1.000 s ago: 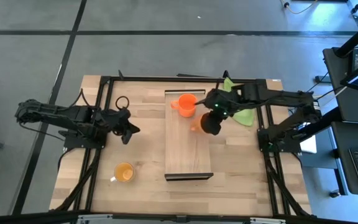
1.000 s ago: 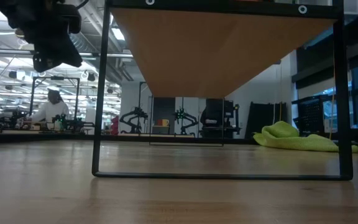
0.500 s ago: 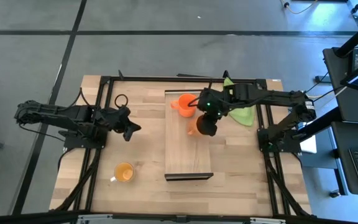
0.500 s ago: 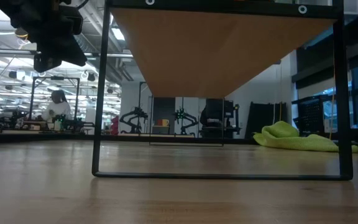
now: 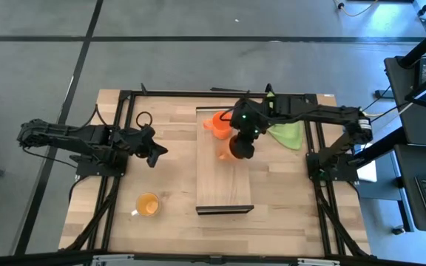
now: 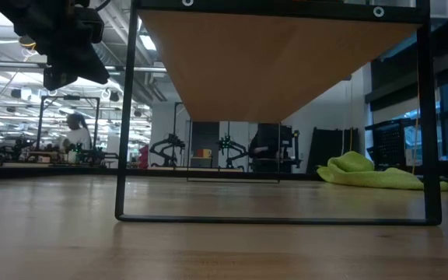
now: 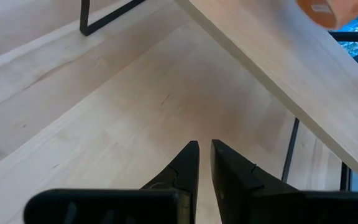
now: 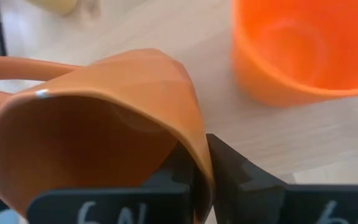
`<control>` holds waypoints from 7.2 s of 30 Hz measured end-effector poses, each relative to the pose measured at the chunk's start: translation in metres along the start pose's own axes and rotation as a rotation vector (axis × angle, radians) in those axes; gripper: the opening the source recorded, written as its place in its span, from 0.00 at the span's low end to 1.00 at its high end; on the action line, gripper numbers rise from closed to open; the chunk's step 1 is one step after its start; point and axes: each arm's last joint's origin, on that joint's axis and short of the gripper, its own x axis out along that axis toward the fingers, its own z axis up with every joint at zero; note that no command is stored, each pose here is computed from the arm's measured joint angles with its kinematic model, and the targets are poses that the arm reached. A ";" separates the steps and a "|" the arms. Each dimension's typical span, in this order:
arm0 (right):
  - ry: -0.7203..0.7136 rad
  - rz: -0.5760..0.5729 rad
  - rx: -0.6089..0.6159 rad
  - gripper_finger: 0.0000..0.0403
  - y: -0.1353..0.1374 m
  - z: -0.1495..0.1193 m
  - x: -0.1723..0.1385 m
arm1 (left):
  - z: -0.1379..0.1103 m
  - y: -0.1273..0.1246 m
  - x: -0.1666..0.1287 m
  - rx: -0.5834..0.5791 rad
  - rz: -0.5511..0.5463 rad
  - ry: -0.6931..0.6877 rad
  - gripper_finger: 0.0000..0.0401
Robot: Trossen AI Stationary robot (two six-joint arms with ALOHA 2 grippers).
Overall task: Stack small to large cups/mugs on shelf
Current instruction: Put the brown mug on the shelf
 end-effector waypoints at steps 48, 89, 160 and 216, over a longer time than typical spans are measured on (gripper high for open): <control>-0.040 0.026 0.024 0.06 0.008 0.010 -0.028 | -0.015 0.002 0.043 -0.277 0.011 0.067 0.09; -0.014 0.044 0.176 0.06 0.021 0.007 -0.025 | -0.008 -0.009 0.056 -0.129 -0.064 0.003 0.09; 0.120 -0.037 0.414 0.12 0.016 0.021 0.010 | -0.001 -0.015 0.055 0.083 -0.178 -0.028 0.09; 0.139 -0.070 0.379 0.24 0.012 0.025 0.012 | -0.002 -0.015 0.055 0.087 -0.192 -0.008 0.09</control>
